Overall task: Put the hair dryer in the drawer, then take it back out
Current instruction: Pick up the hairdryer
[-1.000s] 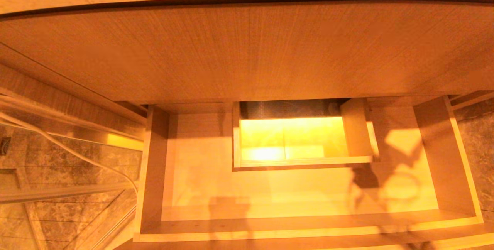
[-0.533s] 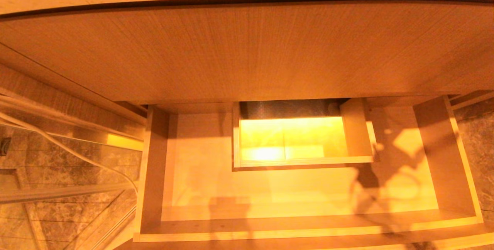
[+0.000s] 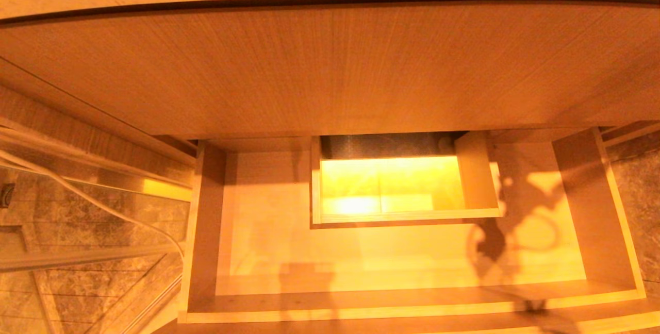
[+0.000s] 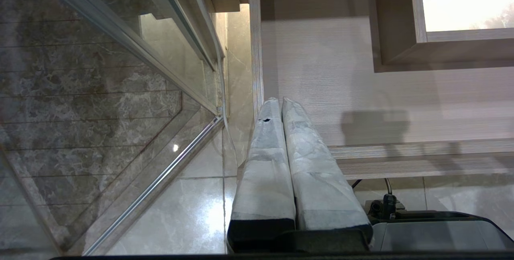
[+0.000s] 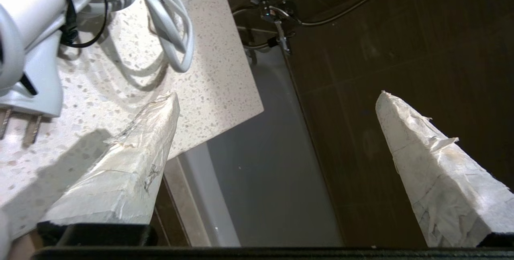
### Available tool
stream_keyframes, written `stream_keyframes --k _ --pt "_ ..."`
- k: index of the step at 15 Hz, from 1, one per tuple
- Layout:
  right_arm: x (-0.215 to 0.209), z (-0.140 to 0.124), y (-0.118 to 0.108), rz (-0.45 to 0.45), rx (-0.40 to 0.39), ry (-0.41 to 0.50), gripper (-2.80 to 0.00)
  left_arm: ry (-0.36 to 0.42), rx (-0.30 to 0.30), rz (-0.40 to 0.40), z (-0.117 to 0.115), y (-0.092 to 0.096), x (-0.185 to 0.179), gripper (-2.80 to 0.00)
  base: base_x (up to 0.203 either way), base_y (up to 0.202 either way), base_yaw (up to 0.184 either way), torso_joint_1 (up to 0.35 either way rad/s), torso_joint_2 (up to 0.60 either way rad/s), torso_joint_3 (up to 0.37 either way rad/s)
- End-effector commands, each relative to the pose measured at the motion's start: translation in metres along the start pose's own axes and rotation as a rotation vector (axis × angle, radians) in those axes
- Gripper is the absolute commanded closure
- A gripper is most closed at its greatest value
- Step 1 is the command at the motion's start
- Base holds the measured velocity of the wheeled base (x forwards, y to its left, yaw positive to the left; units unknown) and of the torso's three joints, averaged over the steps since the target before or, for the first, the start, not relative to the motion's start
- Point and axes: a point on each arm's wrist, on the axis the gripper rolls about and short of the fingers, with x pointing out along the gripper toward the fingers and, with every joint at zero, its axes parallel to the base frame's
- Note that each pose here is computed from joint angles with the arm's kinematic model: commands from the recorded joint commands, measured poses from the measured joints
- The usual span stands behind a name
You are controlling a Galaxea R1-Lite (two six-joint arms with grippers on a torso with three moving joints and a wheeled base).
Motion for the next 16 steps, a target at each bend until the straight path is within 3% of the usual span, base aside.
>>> stream_keyframes --k 1,8,16 --pt "0.008 0.0 0.008 -0.008 -0.045 0.014 -2.8 -0.001 0.0 0.0 0.0 0.0 0.0 0.0 0.0 0.0 0.0 0.0 0.0 0.0" --pt "0.031 0.003 0.019 -0.095 -0.075 0.012 -2.8 -0.001 0.0 0.0 0.0 0.0 0.0 0.0 0.0 0.0 0.0 0.0 0.0 0.0" --pt "0.039 -0.001 0.023 -0.131 -0.106 0.029 -2.8 -0.001 0.0 0.0 0.0 0.0 0.0 0.0 0.0 0.0 0.0 0.0 0.0 0.0"
